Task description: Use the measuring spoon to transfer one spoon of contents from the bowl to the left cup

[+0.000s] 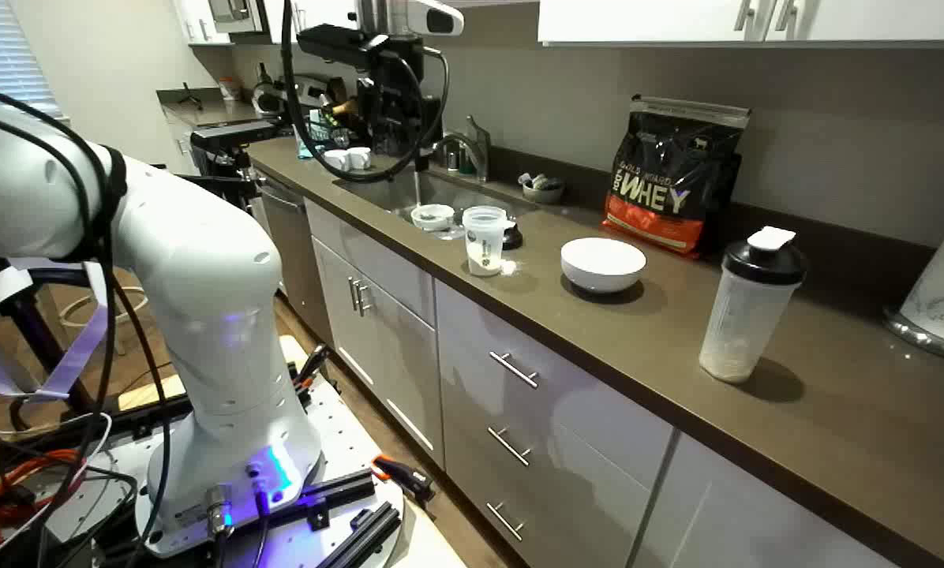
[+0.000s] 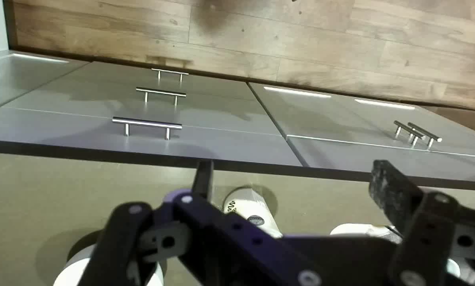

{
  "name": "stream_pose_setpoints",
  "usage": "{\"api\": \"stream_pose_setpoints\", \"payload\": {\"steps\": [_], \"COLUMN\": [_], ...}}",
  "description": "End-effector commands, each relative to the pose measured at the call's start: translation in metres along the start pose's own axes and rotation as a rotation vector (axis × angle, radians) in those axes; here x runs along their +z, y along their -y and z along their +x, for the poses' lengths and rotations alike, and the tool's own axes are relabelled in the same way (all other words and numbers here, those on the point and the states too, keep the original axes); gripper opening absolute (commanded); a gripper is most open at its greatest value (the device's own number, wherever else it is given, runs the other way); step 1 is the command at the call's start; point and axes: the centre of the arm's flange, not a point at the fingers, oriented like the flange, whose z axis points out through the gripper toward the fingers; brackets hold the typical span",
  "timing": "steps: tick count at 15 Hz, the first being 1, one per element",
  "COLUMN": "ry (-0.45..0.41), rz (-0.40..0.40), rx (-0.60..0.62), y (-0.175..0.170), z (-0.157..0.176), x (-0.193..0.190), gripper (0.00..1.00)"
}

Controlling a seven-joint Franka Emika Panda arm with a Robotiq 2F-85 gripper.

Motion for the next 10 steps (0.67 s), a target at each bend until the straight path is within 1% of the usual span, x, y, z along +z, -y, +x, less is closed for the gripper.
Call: {"api": "stream_pose_setpoints", "payload": {"steps": [1, 8, 10], "ry": [0.000, 0.000, 0.007], "rz": [0.000, 0.000, -0.049], "rx": [0.000, 0.000, -0.016], "y": [0.000, 0.000, 0.005], "z": [0.000, 0.000, 0.012], "x": [0.000, 0.000, 0.003], "gripper": [1.00, 1.00, 1.00]}}
